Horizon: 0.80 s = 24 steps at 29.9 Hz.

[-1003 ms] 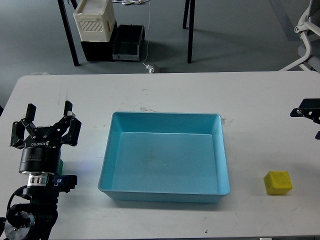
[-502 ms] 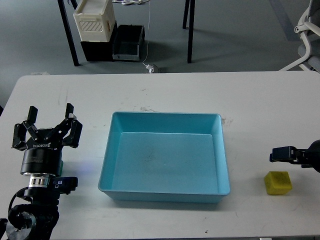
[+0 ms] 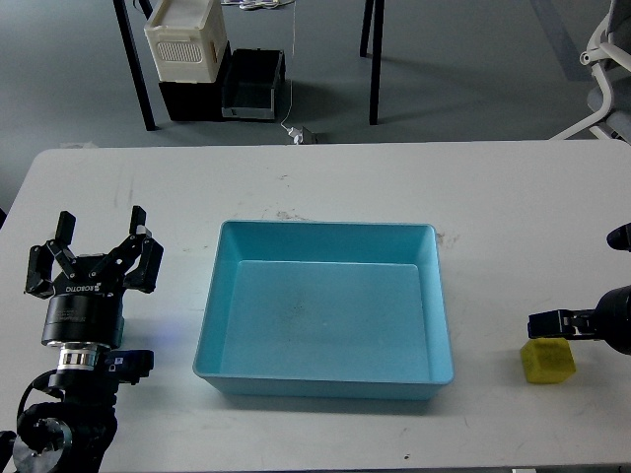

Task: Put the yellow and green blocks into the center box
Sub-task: 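Lower the right gripper and grasp the yellow cube, then lift the yellow cube over the blue tray and release it inside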

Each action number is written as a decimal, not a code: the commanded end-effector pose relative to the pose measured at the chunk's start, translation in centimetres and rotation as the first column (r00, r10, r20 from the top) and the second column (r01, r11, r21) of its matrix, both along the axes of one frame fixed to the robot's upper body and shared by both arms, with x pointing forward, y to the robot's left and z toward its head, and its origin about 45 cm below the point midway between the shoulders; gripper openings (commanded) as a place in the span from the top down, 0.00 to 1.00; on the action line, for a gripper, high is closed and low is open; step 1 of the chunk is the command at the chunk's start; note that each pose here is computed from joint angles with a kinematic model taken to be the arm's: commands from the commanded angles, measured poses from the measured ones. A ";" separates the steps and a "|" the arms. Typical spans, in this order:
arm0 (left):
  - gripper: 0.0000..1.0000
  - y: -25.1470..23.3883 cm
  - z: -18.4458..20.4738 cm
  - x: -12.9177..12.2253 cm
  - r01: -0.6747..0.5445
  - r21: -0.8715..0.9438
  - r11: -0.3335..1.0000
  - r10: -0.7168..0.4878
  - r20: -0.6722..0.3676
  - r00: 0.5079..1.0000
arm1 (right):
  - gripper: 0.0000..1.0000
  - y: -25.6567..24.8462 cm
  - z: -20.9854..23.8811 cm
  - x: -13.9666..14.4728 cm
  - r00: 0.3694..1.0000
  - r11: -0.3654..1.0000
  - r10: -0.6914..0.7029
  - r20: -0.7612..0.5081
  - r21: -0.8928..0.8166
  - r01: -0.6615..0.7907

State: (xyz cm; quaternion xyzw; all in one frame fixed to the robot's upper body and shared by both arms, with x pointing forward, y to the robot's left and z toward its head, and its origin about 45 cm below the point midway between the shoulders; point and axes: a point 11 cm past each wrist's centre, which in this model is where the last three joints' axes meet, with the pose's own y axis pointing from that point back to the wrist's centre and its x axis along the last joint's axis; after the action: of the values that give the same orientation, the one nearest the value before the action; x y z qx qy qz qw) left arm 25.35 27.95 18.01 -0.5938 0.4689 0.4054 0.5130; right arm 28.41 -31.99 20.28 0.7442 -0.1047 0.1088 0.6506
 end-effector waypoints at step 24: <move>0.00 0.1 -0.7 0.3 -0.004 0.001 1.000 0.004 -0.018 1.000 | 0.49 2.9 -3.2 -0.3 0.992 0.993 0.116 -0.048 -0.031 -0.118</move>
State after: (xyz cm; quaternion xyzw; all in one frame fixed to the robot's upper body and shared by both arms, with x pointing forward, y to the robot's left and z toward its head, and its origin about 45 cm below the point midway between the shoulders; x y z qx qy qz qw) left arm 25.60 28.10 17.36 -0.5904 0.4717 0.4121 0.5090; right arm 28.01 -28.97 17.05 0.7481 -0.0500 0.1125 0.6520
